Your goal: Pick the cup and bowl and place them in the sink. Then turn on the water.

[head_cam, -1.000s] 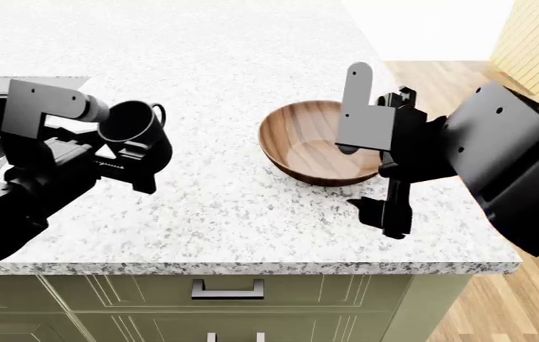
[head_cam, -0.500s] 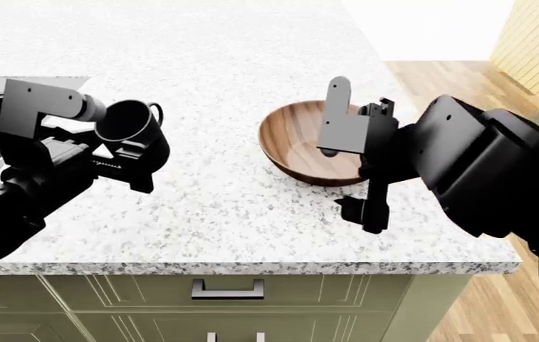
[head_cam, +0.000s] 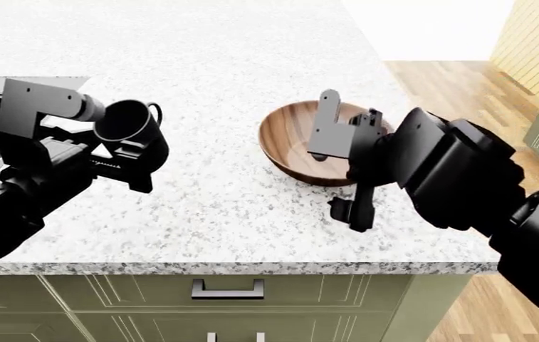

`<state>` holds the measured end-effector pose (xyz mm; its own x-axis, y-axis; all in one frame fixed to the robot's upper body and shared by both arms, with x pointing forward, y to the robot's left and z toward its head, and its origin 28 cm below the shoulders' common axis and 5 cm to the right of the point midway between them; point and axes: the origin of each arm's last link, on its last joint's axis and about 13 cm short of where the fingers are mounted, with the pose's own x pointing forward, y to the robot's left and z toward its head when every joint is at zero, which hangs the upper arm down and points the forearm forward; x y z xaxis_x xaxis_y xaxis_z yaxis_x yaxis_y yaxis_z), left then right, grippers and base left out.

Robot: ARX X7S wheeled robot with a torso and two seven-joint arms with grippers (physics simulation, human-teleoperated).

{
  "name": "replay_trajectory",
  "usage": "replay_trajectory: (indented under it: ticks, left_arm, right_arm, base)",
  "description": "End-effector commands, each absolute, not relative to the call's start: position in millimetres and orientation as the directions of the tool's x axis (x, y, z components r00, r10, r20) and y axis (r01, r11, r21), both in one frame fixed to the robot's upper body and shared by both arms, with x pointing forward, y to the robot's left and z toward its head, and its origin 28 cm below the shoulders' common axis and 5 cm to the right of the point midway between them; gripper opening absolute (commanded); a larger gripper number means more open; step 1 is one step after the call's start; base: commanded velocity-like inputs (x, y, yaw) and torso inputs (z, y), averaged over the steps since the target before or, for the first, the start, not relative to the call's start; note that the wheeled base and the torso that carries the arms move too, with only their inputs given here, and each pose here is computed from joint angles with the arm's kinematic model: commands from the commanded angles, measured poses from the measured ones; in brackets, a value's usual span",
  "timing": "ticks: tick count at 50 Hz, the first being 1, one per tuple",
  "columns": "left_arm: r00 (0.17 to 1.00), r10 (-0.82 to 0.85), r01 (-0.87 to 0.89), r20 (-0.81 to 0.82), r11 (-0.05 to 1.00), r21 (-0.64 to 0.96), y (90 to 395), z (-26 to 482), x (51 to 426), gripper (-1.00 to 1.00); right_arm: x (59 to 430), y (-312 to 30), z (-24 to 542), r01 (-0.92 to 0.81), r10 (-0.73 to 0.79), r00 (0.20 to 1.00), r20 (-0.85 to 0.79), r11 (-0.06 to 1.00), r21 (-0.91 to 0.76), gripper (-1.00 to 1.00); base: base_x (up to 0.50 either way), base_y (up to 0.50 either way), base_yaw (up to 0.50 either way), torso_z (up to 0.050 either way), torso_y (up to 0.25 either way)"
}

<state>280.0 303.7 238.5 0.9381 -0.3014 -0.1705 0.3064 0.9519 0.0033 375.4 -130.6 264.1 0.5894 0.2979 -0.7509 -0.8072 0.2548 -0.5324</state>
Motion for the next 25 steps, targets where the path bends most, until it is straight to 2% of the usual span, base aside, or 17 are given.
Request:
replay_trajectory:
  ticks: [1, 12, 13, 25]
  left_arm:
    - [0.940, -0.299, 0.303, -0.162, 0.953, -0.004, 303.2, 240.2, 280.1, -1.00]
    - [0.940, -0.297, 0.300, -0.166, 0.954, -0.010, 304.9, 236.5, 279.5, -1.00]
    - [0.940, -0.297, 0.300, -0.165, 0.954, -0.011, 304.9, 236.5, 279.5, -1.00]
    - [0.940, -0.299, 0.302, -0.164, 0.953, -0.011, 304.4, 237.2, 279.3, -1.00]
  right_arm:
    - [385.2, -131.1, 248.1, -0.803, 0.268, 0.592, -0.760, 0.270, -0.531, 1.00]
    - [391.6, -128.1, 246.4, -0.800, 0.256, 0.596, -0.761, 0.275, -0.534, 1.00]
    - [391.9, -128.0, 246.6, -0.799, 0.256, 0.597, -0.760, 0.274, -0.535, -1.00]
    - [390.5, -128.8, 247.9, -0.797, 0.256, 0.601, -0.757, 0.262, -0.544, -1.00]
  base:
    - [0.00, 0.00, 0.00, 0.000, 0.000]
    - [0.00, 0.00, 0.00, 0.000, 0.000]
    - [0.00, 0.00, 0.00, 0.000, 0.000]
    - [0.00, 0.00, 0.00, 0.000, 0.001]
